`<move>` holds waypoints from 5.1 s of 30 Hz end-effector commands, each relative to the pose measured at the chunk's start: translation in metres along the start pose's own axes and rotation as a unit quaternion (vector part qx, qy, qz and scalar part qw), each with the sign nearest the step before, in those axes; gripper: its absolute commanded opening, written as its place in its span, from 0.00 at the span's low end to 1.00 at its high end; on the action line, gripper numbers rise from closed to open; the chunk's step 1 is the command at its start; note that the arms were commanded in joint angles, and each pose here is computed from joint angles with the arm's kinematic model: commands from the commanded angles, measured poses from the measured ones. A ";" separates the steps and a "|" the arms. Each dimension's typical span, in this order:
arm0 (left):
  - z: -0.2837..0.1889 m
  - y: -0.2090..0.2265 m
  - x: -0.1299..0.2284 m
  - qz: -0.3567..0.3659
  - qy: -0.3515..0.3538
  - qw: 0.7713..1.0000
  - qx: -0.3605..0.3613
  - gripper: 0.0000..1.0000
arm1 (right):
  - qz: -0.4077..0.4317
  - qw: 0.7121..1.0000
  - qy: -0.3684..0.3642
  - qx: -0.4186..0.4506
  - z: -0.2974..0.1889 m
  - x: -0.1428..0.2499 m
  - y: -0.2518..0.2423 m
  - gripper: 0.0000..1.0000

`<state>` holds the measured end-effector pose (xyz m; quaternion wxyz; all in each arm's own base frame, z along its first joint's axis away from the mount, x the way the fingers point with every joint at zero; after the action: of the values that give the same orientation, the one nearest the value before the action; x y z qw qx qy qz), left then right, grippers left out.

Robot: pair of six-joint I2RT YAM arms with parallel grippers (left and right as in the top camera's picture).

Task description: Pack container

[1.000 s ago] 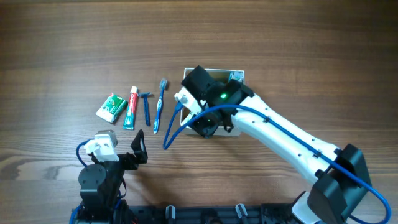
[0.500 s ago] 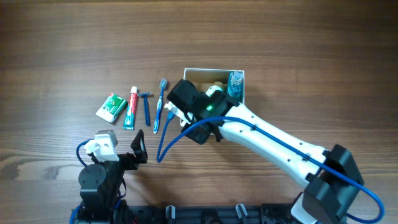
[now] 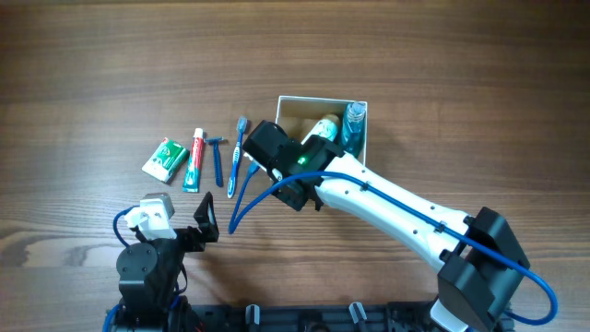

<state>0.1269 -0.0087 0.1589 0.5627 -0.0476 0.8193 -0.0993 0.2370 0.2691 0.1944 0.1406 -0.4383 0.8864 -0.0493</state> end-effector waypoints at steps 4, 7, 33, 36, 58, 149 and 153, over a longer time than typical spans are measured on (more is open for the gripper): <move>0.001 0.000 0.003 0.003 0.002 1.000 0.008 1.00 | 0.022 0.999 0.016 0.047 0.008 0.003 -0.007 0.04; 0.001 0.000 0.003 0.003 0.002 1.000 0.008 1.00 | 0.030 0.998 0.001 0.048 -0.002 0.000 -0.010 0.04; 0.001 0.000 0.003 0.003 0.002 1.000 0.008 1.00 | 0.038 0.999 -0.034 -0.011 -0.061 0.010 -0.013 0.65; 0.001 0.000 0.003 0.003 0.002 1.000 0.008 1.00 | 0.033 0.999 -0.025 -0.011 -0.054 0.009 -0.011 0.65; 0.001 0.000 0.003 0.003 0.002 1.000 0.008 1.00 | 0.061 0.997 0.022 0.049 0.010 -0.009 -0.018 0.04; 0.001 0.000 0.003 0.003 0.002 1.000 0.008 1.00 | 0.385 0.909 -0.135 -0.087 -0.135 0.024 -0.086 0.04; 0.001 0.000 0.003 0.003 0.002 1.000 0.008 1.00 | 0.411 0.900 -0.095 -0.109 -0.104 0.020 -0.077 0.07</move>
<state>0.1269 -0.0087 0.1589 0.5627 -0.0477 0.8193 -0.0994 0.2489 0.1919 0.3310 0.2299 -0.0895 0.9601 0.1320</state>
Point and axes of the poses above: each gripper's point midway between its finger pads, its own z axis out along the fingers, its own y axis along the line the jaws close on, x = y × z, the point moved 10 cm from there along -z, back along the fingers, and after that the axes turned 4 degrees about z, right-handed, at the moved point
